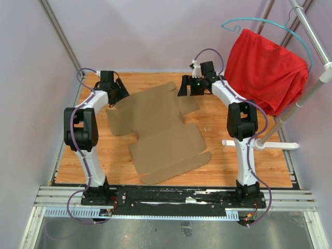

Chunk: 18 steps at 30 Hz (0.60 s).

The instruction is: Fold the paper box

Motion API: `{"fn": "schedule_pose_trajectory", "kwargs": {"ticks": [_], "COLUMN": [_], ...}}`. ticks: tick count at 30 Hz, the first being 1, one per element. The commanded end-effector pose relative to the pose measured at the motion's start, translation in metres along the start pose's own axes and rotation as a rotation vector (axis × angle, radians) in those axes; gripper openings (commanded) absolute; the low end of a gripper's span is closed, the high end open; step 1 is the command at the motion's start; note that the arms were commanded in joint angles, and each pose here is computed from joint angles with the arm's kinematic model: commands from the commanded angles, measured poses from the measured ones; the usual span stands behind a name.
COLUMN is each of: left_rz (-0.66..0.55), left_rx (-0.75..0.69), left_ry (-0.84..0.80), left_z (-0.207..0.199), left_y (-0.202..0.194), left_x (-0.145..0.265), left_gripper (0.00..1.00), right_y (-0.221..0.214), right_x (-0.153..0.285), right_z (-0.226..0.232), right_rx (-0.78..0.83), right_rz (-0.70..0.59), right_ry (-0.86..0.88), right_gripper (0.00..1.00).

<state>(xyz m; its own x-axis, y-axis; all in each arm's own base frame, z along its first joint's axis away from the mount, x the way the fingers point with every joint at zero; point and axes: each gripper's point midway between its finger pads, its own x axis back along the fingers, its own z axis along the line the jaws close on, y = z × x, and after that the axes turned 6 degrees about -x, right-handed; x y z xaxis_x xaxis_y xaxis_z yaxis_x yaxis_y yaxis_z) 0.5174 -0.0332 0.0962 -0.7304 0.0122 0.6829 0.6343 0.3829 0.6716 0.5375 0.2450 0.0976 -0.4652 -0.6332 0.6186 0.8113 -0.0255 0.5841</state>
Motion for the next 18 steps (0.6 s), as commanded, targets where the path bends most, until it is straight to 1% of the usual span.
{"fn": "schedule_pose_trajectory", "kwargs": {"ticks": [1,4,6,9,12,18], "left_rz": [0.040,0.007,-0.011,0.001,0.028,0.015], "left_rx": [0.097,0.106,0.125,0.150,0.143,0.148], "left_ry": [0.088,0.152,0.163,0.157,0.197,0.174], "left_z": [0.026,0.041,0.050,0.059,0.070,0.066], "left_y": [-0.016,-0.013,-0.007,-0.006,-0.011,-0.008], "left_x": [-0.006,-0.001,0.002,-0.002,-0.012,-0.024], "left_gripper": [0.68,0.69,0.70,0.70,0.70,0.70], "right_y": [-0.011,-0.018,-0.022,-0.025,-0.026,-0.028], "right_x": [0.005,0.005,0.005,0.006,0.007,0.006], "right_z": [0.016,0.015,0.015,0.016,0.019,0.017], "right_rx": [0.027,0.025,0.021,0.022,0.027,0.023], "right_rz": [0.011,0.019,0.026,0.028,0.025,0.030], "right_ry": [0.014,0.010,0.007,0.011,0.017,0.016], "right_gripper": [0.91,0.91,0.91,0.91,0.91,0.91]}}
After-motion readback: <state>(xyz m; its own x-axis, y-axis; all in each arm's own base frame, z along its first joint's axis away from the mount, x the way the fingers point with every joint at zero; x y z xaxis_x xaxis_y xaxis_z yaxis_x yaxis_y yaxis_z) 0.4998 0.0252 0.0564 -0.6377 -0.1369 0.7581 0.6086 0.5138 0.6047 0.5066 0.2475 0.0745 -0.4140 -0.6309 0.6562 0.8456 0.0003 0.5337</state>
